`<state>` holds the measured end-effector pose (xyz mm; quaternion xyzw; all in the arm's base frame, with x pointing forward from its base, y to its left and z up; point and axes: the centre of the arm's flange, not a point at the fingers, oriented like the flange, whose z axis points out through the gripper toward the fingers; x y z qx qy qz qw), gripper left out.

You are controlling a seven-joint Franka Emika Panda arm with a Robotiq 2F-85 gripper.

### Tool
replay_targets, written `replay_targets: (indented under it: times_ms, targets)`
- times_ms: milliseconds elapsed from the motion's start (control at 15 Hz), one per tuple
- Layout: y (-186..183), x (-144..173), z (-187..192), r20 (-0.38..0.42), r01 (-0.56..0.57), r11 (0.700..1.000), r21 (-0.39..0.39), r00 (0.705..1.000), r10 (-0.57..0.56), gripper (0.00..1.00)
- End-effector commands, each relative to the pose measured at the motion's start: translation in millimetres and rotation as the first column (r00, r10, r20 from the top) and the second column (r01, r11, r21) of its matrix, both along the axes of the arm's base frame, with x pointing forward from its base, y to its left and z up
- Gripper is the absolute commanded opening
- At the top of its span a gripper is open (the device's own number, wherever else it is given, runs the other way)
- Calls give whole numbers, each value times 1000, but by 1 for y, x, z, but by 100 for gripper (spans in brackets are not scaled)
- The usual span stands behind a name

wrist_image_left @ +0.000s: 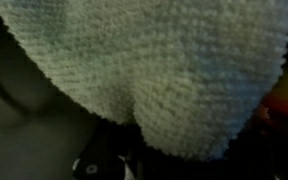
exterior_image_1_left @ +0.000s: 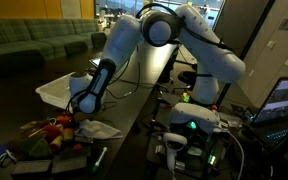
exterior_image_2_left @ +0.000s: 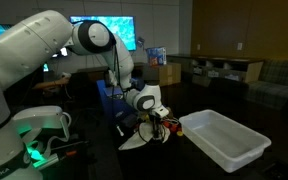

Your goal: Use the towel to push the items that are on the table to the left

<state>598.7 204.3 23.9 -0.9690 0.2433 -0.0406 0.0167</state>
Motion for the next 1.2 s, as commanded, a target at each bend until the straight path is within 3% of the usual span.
replay_targets:
  times_ms: [0, 533, 1133]
  targets:
    - [-37, -13, -5, -4, 36, 999, -32, 999, -36, 0]
    - [-115, -17, -12, -5, 107, 987, -116, 994, -109, 0]
    - [-165, 16, -16, 51, 187, 967, -171, 982, -181, 0]
